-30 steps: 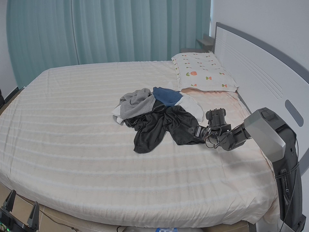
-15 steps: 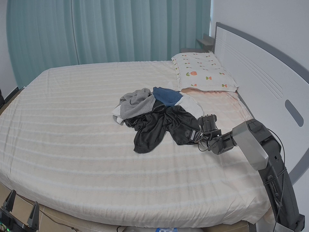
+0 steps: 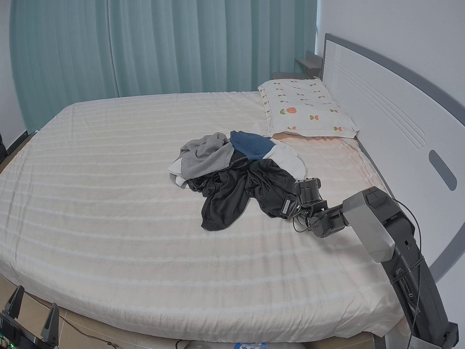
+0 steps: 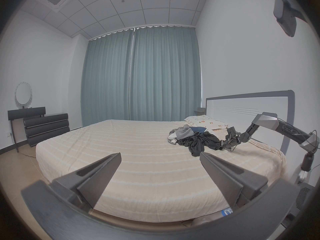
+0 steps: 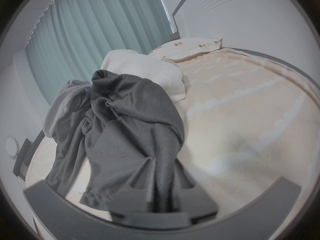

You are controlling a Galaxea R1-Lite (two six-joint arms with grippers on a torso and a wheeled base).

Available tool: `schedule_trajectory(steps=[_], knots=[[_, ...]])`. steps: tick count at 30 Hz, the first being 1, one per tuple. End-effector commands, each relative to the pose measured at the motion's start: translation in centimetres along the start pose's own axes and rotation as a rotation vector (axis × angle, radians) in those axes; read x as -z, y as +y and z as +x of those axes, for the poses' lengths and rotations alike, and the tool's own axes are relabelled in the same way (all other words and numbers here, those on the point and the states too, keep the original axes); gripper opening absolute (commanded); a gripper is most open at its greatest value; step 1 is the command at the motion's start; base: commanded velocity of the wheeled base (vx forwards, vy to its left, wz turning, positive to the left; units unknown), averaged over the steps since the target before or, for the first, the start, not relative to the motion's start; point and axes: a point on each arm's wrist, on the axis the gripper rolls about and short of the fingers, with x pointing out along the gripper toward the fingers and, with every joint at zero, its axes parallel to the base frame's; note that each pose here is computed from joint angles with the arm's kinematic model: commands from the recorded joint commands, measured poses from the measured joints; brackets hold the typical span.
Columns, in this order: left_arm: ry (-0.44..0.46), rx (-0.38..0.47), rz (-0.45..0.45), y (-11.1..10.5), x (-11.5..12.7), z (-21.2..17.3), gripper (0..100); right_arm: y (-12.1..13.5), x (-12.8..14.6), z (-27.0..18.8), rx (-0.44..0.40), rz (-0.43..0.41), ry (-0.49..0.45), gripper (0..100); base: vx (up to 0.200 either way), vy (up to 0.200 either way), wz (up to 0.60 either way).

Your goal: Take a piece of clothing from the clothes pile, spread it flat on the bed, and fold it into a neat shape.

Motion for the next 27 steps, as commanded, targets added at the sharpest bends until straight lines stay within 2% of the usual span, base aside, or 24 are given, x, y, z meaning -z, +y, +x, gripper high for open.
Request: schedule_trajectory(steps=[1, 6, 14, 17, 20, 21, 24, 27], knots=[[0.001, -0.001, 0.001, 0.0, 0.5, 0.0, 100, 0.3, -0.8, -0.7, -0.005, 0.017, -0.009, 0, 0.0, 0.0, 0.0], [0.001, -0.001, 0.003, 0.0, 0.5, 0.0, 100, 0.4, -3.1, -4.1, -0.004, 0.042, -0.018, 0, 0.0, 0.0, 0.0], [0.0, -0.001, 0.009, 0.0, 0.5, 0.0, 100, -0.8, -3.4, -9.0, -0.041, 0.037, -0.043, 0, 0.0, 0.0, 0.0], [0.0, 0.001, 0.012, 0.0, 0.5, 0.0, 100, -1.0, -3.6, -12.4, -0.083, 0.049, -0.06, 0, 0.0, 0.0, 0.0], [0.0, -0.002, 0.012, 0.0, 0.5, 0.0, 100, -1.3, -3.5, -15.3, -0.138, 0.052, -0.033, 0, 0.0, 0.0, 0.0], [-0.002, 0.001, 0.02, 0.0, 0.5, 0.0, 100, -1.2, -3.2, -17.4, -0.183, 0.059, -0.015, 0, 0.0, 0.0, 0.0], [0.0, -0.002, 0.012, 0.0, 0.5, 0.0, 100, -1.6, -2.9, -20.9, -0.262, 0.112, -0.007, 0, 0.0, 0.0, 0.0], [0.0, -0.004, 0.013, 0.0, 0.5, 0.0, 100, -2.3, -2.8, -24.1, -0.304, 0.154, -0.016, 0, 0.0, 0.0, 0.0]])
